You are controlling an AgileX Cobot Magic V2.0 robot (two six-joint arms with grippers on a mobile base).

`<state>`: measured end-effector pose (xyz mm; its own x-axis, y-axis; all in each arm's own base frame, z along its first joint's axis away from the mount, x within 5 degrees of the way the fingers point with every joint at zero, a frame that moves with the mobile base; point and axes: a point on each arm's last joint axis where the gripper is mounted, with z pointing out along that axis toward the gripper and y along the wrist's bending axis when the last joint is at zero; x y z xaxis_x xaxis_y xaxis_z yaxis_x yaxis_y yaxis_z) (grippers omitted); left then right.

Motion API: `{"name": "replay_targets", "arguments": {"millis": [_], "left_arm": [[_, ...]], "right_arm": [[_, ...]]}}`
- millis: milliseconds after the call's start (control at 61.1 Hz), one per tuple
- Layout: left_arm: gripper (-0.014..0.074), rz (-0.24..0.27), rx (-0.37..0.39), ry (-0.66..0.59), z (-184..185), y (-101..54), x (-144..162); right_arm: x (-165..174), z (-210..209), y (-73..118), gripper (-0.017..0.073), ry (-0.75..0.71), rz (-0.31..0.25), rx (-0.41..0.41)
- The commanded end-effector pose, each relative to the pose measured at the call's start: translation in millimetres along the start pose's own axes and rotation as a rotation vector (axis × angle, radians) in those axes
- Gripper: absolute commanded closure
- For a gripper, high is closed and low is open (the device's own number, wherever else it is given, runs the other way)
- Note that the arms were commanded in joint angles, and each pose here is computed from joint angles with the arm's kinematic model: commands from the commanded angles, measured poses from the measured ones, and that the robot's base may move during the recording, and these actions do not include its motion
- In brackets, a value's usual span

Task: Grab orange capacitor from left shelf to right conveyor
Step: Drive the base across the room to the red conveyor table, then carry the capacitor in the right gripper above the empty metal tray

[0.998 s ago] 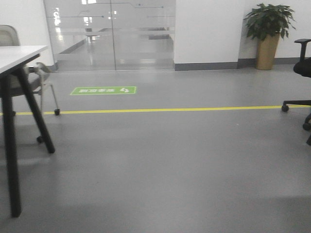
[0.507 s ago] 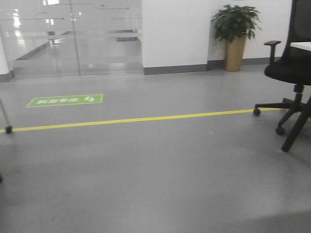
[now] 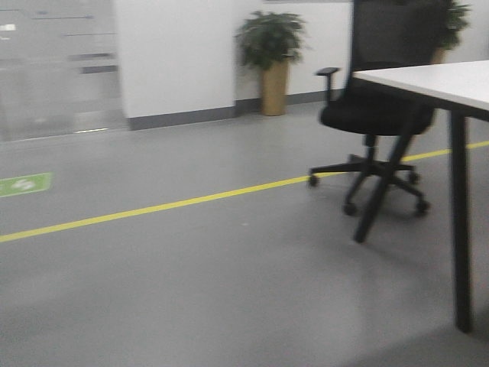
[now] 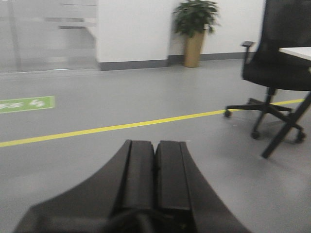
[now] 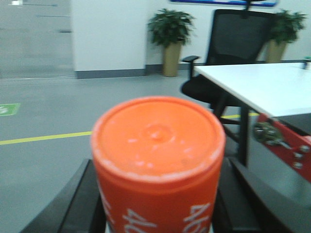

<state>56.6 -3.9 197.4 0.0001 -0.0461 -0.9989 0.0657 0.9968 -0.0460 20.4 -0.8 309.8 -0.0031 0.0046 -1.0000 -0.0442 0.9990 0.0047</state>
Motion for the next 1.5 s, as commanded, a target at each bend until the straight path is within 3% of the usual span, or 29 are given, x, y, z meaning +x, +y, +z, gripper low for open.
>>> {"name": "replay_targets", "arguments": {"millis": [0,1488], "left_arm": [[0.072,-0.004,0.006,-0.1,-1.3,-0.3,-9.6],[0.072,-0.003,-0.014,-0.103,-1.4,0.8,-10.2]], "right_arm": [[-16.7,-1.2,0.0,0.0493,-0.105,-0.015,0.005],[-16.7,-1.2,0.0,0.0493,-0.105,-0.015,0.005]]}}
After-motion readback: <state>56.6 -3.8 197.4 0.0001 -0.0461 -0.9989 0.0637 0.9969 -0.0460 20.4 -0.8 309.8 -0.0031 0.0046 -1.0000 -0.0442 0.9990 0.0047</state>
